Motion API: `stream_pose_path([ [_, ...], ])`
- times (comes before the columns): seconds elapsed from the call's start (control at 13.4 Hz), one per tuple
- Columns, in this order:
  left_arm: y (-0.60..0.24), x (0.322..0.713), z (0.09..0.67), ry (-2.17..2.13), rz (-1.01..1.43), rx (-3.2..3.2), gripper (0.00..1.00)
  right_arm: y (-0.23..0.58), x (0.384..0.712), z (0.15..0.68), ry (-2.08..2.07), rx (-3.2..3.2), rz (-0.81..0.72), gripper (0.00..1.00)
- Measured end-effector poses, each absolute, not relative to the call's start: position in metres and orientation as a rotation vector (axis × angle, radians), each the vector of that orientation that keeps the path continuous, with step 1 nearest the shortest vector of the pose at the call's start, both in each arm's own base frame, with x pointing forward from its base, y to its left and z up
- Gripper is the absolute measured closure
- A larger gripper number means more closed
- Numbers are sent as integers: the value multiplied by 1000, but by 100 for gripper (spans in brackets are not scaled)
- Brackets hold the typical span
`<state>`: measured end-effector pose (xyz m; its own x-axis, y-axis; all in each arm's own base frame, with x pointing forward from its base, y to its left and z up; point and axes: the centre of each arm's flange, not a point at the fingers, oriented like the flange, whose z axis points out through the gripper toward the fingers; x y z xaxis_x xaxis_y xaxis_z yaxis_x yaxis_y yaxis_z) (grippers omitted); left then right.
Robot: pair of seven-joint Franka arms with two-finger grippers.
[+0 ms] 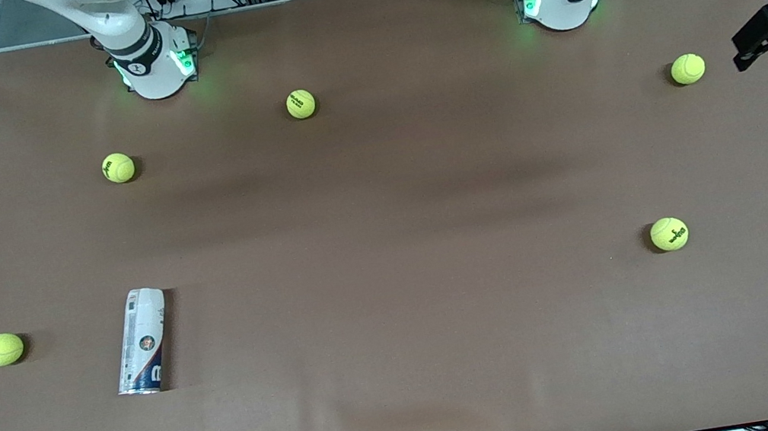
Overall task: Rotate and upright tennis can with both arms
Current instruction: 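Grasp the lying white-and-blue tennis can with the right gripper, then lift the tennis can off the table with the right gripper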
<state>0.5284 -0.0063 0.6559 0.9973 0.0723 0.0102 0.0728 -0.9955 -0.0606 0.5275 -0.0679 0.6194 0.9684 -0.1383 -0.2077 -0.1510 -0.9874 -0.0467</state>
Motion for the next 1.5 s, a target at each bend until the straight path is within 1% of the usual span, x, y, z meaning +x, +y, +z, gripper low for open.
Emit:
stream_pose_path([
  [0.3, -8, 523, 667, -103, -31, -3096, 0, -81, 608, 491, 188, -3043, 355, 0],
  [0.52, -5, 523, 665, -113, -20, -3115, 0, -85, 649, 397, 112, -3045, 322, 0],
  [0.67, -8, 523, 665, -100, -19, -3120, 0, -87, 664, 354, 35, -3047, 292, 0],
  [1.12, -20, 523, 666, -67, -22, -3120, 0, -71, 693, 271, -33, -3072, 138, 0],
  [1.27, -17, 523, 666, -71, -18, -3120, 0, -61, 697, 249, -53, -3075, 121, 0],
  [1.5, -11, 523, 664, -86, -11, -3120, 0, -58, 697, 236, -50, -3069, 135, 0],
])
